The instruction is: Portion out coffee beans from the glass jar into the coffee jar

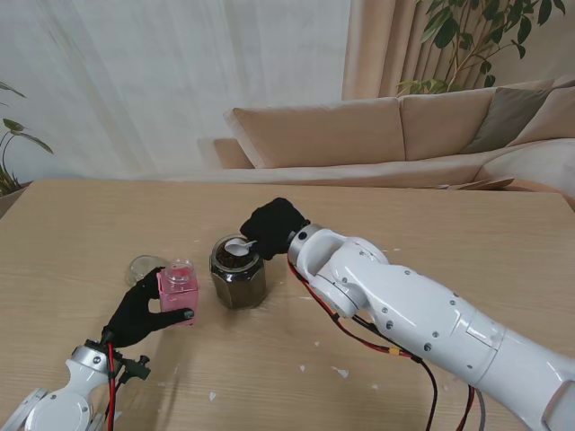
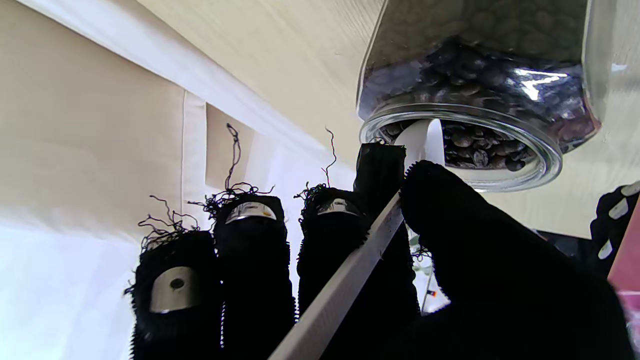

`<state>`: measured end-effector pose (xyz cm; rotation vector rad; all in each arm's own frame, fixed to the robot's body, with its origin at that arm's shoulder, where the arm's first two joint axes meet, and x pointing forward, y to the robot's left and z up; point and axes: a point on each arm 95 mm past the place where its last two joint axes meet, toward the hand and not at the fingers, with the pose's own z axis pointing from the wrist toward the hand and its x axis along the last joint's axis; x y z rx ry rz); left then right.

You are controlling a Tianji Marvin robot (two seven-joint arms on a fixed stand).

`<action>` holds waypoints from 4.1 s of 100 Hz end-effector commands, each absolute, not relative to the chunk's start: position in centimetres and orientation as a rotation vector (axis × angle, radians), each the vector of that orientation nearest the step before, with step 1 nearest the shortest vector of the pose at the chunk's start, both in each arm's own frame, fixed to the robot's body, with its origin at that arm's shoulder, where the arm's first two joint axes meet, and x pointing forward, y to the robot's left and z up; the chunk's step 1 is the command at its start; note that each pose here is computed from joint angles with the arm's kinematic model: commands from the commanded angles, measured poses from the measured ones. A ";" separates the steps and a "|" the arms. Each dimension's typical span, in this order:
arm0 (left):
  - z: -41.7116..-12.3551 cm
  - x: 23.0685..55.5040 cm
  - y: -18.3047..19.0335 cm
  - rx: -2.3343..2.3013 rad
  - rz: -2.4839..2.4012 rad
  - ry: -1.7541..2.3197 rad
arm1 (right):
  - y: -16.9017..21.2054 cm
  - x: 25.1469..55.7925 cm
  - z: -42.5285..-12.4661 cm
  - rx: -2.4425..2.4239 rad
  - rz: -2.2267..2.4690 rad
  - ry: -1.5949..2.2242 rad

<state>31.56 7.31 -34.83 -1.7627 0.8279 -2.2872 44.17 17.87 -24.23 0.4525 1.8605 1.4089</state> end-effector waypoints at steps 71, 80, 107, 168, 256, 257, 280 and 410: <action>-34.9 31.6 6.9 -1.775 -2.290 0.846 | 17.6 44.0 -24.1 0.804 1.398 2.016; -35.0 31.6 6.9 -1.775 -2.288 0.849 | 17.5 44.1 -24.2 0.855 1.412 2.007; -35.0 31.6 6.6 -1.779 -2.285 0.860 | 16.8 43.8 -24.0 0.998 1.458 1.956; -35.4 31.6 5.3 -1.795 -2.260 0.920 | 15.2 43.4 -23.3 1.340 1.569 1.817; -35.7 32.6 3.6 -1.833 -2.225 0.952 | 16.4 38.3 -20.4 1.181 1.763 1.732; -35.7 32.6 3.6 -1.833 -2.225 0.951 | 16.4 38.2 -20.4 1.176 1.764 1.733; -35.5 32.7 3.6 -1.838 -2.240 0.940 | 17.2 36.7 -20.8 1.048 1.761 1.756; -35.4 32.9 3.7 -1.846 -2.242 0.931 | 17.8 35.4 -21.0 0.601 1.665 1.620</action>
